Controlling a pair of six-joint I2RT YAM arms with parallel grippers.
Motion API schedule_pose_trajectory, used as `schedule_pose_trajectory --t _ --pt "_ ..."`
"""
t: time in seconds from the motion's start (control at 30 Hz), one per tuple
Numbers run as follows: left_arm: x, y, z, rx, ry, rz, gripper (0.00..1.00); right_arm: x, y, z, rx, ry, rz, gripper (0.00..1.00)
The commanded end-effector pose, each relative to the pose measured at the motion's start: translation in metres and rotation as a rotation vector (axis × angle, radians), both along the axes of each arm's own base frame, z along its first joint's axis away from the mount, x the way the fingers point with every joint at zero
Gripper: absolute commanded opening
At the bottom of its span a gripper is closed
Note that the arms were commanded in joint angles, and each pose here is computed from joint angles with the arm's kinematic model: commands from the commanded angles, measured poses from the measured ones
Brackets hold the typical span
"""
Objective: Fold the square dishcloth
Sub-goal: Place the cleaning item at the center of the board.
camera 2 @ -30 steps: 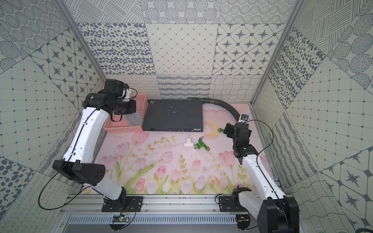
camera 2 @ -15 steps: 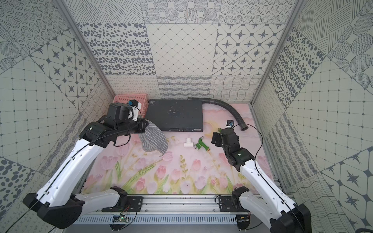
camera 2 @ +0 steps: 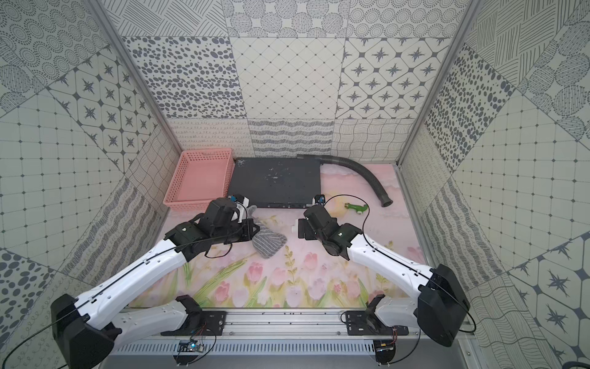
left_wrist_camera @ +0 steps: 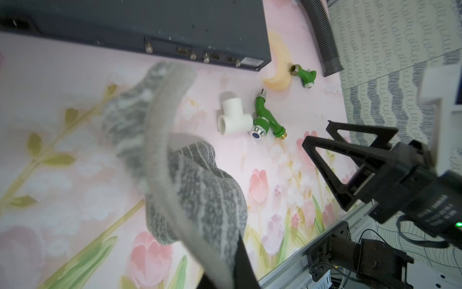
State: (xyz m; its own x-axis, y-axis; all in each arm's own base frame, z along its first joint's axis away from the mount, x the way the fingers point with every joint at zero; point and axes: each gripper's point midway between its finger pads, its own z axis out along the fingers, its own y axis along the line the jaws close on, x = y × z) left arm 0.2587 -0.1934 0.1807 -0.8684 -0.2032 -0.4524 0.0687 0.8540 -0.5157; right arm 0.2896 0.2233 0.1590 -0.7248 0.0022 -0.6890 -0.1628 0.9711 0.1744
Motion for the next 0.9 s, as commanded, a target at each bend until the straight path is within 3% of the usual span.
schedule_pose_trajectory --t 0.0,0.07,0.23,0.37,0.6,0.87 --pt "-0.009 0.004 -0.041 -0.133 0.087 0.208 0.0 0.0 0.025 0.004 0.028 0.002 0.016 0.97" --pt "-0.02 0.021 -0.063 -0.116 0.119 0.282 0.09 -0.001 0.034 -0.006 0.008 0.02 0.03 0.97" --pt "-0.045 0.051 -0.095 -0.064 0.174 0.388 0.59 -0.004 0.054 -0.025 -0.013 0.074 0.071 0.97" --pt "-0.055 0.077 -0.102 0.035 0.191 0.466 0.89 -0.005 0.077 -0.029 -0.027 0.086 0.135 0.95" --pt "-0.063 0.138 -0.073 0.241 0.095 0.662 0.98 0.0 0.108 -0.029 -0.016 0.108 0.222 0.89" --pt "-0.067 0.153 -0.065 0.292 0.078 0.674 0.99 0.001 0.155 -0.04 0.0 0.155 0.337 0.78"
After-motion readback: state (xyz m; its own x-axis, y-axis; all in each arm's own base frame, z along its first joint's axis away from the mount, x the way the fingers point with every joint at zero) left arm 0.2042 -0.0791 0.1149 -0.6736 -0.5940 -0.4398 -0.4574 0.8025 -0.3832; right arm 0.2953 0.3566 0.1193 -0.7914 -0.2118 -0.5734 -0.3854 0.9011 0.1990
